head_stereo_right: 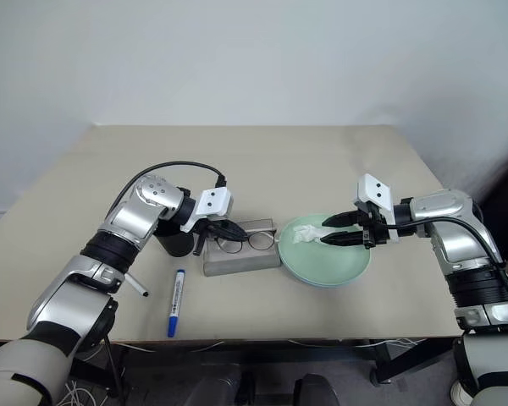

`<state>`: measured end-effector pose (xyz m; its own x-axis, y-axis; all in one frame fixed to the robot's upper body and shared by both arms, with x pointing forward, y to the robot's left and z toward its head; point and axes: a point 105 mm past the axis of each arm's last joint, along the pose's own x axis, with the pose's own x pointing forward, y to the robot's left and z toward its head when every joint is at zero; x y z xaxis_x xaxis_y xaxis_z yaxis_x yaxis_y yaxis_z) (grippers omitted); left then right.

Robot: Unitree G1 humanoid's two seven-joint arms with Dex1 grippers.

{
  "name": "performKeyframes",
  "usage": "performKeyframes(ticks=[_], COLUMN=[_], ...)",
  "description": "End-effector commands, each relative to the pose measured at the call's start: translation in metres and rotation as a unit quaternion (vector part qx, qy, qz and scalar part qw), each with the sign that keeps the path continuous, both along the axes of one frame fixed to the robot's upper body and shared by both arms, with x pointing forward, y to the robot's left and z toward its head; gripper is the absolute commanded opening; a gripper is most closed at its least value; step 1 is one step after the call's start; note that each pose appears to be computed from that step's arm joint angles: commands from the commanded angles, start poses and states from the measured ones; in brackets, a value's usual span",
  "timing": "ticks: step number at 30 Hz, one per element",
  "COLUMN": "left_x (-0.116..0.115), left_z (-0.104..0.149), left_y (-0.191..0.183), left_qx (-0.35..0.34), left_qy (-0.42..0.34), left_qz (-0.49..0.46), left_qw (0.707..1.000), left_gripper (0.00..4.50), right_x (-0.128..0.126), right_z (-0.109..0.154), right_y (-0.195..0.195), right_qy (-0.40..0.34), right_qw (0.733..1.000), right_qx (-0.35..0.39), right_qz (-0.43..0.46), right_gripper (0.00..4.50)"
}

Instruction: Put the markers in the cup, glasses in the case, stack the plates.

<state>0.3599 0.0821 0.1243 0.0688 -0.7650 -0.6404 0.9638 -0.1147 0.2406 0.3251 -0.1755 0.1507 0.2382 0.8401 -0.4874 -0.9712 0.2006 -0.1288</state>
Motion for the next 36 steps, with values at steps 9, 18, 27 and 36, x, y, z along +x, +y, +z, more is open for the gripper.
performKeyframes(ticks=[9,18,27,36], left_x=[0.011,0.015,0.013,0.003], left_z=[0.027,0.046,0.049,0.017], left_y=[0.014,0.011,0.0,-0.011], left_qx=[-0.002,-0.003,0.002,0.035], left_qy=[-0.027,-0.051,-0.053,-0.016], left_qz=[0.014,0.007,-0.014,-0.035], left_qw=[1.0,0.999,0.998,0.999], left_gripper=[0.02,0.02,0.02,0.02], right_x=[0.001,0.002,0.002,0.001], right_z=[0.009,0.009,0.009,0.009], right_y=[-0.001,0.001,0.001,0.001], right_qy=[-0.02,-0.018,-0.018,-0.017], right_qw=[1.0,1.0,1.0,1.0], right_qx=[0.007,0.008,0.008,0.01], right_qz=[-0.002,-0.002,-0.003,-0.004], right_gripper=[1.92,1.92,1.92,1.92])
